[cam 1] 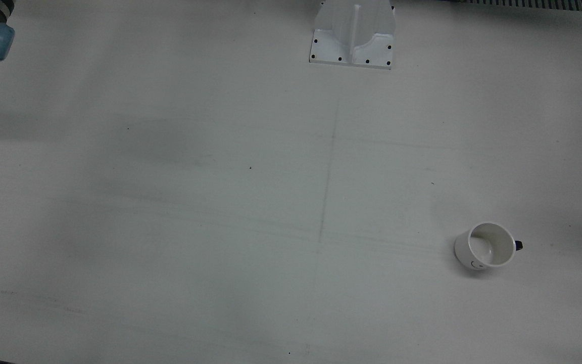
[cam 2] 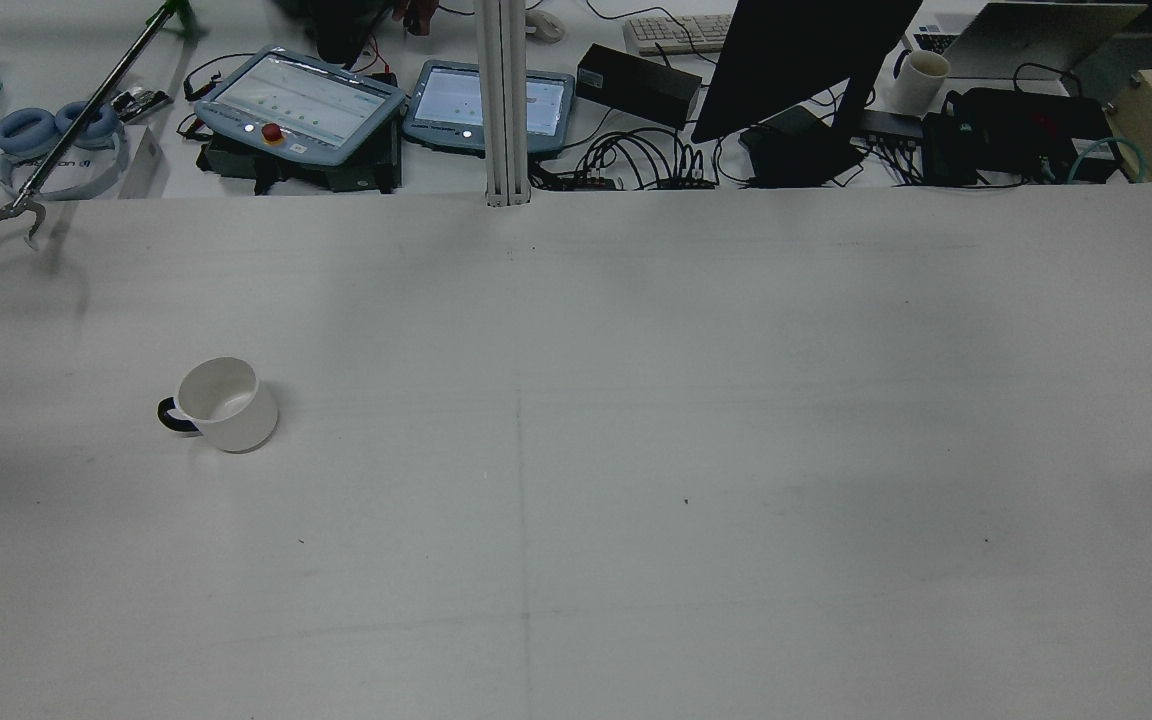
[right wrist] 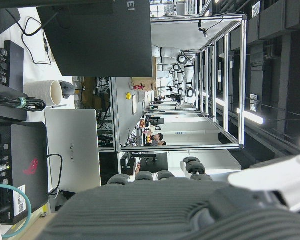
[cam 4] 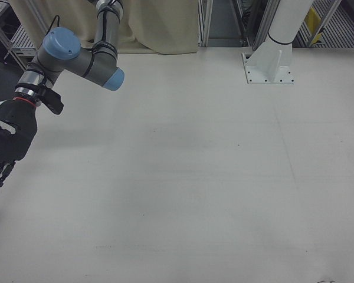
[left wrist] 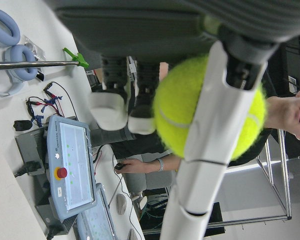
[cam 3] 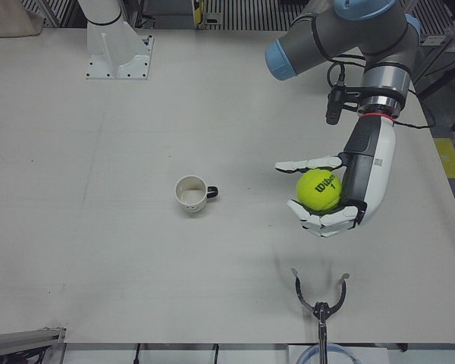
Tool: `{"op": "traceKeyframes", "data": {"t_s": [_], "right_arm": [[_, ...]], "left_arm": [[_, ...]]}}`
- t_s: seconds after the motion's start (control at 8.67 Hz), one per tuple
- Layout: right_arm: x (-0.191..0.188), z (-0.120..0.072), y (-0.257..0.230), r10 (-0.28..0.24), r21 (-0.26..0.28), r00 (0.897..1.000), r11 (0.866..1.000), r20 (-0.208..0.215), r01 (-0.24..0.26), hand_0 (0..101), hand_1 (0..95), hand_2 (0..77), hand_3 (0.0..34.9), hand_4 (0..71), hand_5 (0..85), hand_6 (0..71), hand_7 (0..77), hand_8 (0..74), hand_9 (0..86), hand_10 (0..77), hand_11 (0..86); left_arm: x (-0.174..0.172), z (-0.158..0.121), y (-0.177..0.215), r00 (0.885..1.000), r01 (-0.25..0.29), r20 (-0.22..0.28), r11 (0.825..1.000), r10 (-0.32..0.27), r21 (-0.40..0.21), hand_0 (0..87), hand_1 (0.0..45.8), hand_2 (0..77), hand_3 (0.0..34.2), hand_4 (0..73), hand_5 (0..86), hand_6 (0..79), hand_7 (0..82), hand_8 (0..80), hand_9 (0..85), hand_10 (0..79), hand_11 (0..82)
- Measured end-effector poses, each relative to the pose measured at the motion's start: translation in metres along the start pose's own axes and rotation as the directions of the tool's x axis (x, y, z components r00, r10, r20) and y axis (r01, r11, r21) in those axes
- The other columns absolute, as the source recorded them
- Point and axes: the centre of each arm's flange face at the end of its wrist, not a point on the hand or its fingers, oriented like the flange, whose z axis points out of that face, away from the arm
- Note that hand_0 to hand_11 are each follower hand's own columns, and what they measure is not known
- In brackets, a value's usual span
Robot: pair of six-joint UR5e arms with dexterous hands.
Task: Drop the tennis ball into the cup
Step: 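Bring the left hand holding the tennis ball into view over the table, then move the held tennis ball with the left hand above the white mug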
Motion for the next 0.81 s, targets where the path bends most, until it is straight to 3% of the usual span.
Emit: {"op": "traceKeyframes", "data": {"t_s": [0.12,0.23,0.46,0.58,0.69,0.81], "right_arm": [[0.0,0.0,0.0,0.0,0.0,1.0,1.0,0.0,0.0,0,0.5,0.5,0.0,0.0,0.0,0.0,0.0,0.0,0.0,0.0,0.5],[0.0,0.0,0.0,0.0,0.0,1.0,1.0,0.0,0.0,0,0.5,0.5,0.0,0.0,0.0,0.0,0.0,0.0,0.0,0.0,0.5],[0.0,0.0,0.0,-0.001,0.0,1.0,1.0,0.0,0.001,0,0.5,0.5,0.0,0.0,0.0,0.0,0.0,0.0,0.0,0.0,0.5],[0.0,0.0,0.0,-0.001,0.0,1.0,1.0,0.0,0.001,0,0.5,0.5,0.0,0.0,0.0,0.0,0.0,0.0,0.0,0.0,0.5],[0.0,0.0,0.0,-0.001,0.0,1.0,1.0,0.0,0.001,0,0.5,0.5,0.0,0.0,0.0,0.0,0.0,0.0,0.0,0.0,0.5],[0.0,0.0,0.0,-0.001,0.0,1.0,1.0,0.0,0.001,0,0.5,0.5,0.0,0.0,0.0,0.0,0.0,0.0,0.0,0.0,0.5]], "left_arm": [[-0.001,0.0,0.006,1.0,-0.005,0.002,1.0,0.006,-0.015,80.2,30.0,2.2,0.0,59.5,30.0,53.5,51.8,69.8,52.9,68.7,71.4],[-0.013,0.004,0.019,1.0,-0.011,0.023,0.999,0.012,-0.042,80.1,19.6,1.1,0.0,55.1,32.2,53.5,51.8,61.1,71.4,62.2,69.8],[-0.071,0.023,0.057,0.992,-0.019,0.12,0.992,0.033,-0.123,80.2,22.4,1.1,0.0,54.5,30.0,53.5,51.8,61.6,68.2,61.6,69.8],[-0.105,0.031,0.076,0.984,-0.024,0.171,0.987,0.052,-0.162,66.0,18.0,1.1,0.0,51.3,26.7,54.0,55.1,60.5,70.9,59.4,69.8],[-0.133,0.036,0.089,0.975,-0.036,0.209,0.981,0.077,-0.193,62.9,16.4,2.2,0.0,50.2,26.7,54.0,55.1,57.8,70.9,57.8,69.8],[-0.159,0.04,0.099,0.965,-0.047,0.243,0.974,0.101,-0.22,59.0,14.2,8.2,0.0,49.1,25.1,54.0,55.1,57.8,70.9,57.8,69.8]]}}
